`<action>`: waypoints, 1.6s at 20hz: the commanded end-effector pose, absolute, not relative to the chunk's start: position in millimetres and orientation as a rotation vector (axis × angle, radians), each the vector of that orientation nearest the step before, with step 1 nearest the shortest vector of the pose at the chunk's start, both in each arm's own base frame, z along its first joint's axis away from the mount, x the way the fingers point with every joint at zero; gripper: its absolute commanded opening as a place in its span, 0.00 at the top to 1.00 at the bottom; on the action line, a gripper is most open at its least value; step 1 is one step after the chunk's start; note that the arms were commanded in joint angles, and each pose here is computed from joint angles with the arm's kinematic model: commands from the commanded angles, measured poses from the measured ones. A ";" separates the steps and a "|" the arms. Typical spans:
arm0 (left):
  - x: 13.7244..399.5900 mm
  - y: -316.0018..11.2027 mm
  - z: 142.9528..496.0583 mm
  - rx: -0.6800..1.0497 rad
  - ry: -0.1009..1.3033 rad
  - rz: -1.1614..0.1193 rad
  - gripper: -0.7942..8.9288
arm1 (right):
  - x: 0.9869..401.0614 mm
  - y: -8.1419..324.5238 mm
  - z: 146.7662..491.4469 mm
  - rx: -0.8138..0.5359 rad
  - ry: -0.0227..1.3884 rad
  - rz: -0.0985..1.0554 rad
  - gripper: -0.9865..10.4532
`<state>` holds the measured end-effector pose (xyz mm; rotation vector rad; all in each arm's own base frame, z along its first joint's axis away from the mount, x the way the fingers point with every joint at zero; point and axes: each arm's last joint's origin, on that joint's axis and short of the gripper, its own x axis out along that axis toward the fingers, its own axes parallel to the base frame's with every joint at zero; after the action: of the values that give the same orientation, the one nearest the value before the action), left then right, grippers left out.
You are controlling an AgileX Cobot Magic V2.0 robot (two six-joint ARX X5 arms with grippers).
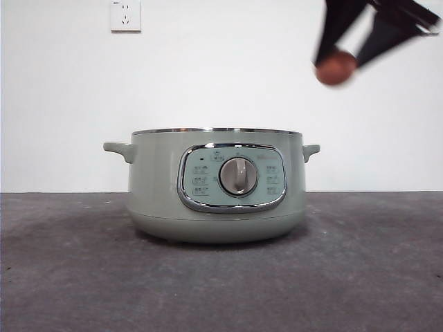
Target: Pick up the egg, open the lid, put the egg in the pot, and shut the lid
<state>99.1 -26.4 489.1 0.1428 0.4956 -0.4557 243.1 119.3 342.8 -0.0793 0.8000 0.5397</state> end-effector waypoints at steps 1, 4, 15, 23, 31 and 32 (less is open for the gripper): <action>94.7 -25.9 495.7 0.154 0.423 -0.465 0.93 | 253.2 138.6 357.2 -0.094 0.742 0.594 0.93; 94.7 -26.1 495.6 0.152 0.424 -0.471 0.93 | 278.4 166.1 365.7 -0.118 0.725 0.637 0.93; 94.0 -25.9 494.0 0.151 0.443 -0.471 0.93 | 374.6 245.0 280.0 -0.251 0.950 0.665 0.93; 94.0 -25.9 494.0 0.151 0.443 -0.471 0.93 | 387.5 251.8 228.7 -0.345 1.076 0.626 0.93; 94.1 -26.0 494.0 0.151 0.444 -0.472 0.93 | 387.2 253.0 223.0 -0.347 1.102 0.637 0.62; 94.1 -26.0 494.0 0.151 0.443 -0.472 0.93 | 387.4 253.7 226.6 -0.336 1.094 0.649 0.49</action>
<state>98.5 -26.4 488.5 0.1416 0.5038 -0.4594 385.4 250.1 232.1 -0.3328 1.0927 0.6380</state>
